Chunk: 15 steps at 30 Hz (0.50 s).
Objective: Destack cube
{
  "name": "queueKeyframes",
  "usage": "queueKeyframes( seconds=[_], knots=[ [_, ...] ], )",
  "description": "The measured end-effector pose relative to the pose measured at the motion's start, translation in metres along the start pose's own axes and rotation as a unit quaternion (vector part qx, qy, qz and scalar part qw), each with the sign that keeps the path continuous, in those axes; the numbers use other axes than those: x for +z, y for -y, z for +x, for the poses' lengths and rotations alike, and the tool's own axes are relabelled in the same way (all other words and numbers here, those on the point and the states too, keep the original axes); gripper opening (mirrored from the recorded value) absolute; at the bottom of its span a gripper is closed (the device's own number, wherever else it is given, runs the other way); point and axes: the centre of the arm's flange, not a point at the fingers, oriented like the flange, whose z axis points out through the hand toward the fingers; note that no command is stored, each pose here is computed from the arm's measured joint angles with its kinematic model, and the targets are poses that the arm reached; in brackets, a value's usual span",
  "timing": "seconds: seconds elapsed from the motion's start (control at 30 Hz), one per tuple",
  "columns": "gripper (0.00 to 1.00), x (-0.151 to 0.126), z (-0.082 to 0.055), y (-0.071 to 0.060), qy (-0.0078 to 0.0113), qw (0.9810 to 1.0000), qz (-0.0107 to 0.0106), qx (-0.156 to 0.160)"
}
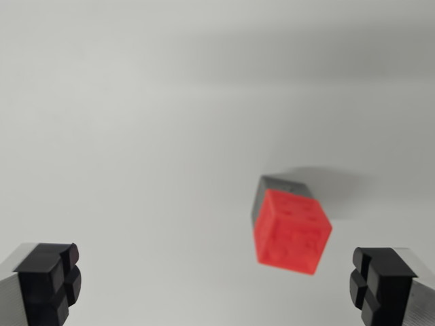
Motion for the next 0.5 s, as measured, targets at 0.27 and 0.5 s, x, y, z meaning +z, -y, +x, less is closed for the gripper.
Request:
queueKeyframes(
  seconds=[0.27, 0.5],
  knots=[
    [1.00, 0.019, -0.003, -0.015, -0.0010, 0.9999, 0.0008, 0.012],
    [1.00, 0.038, -0.006, -0.030, -0.0018, 0.9997, 0.0015, 0.026]
  ],
)
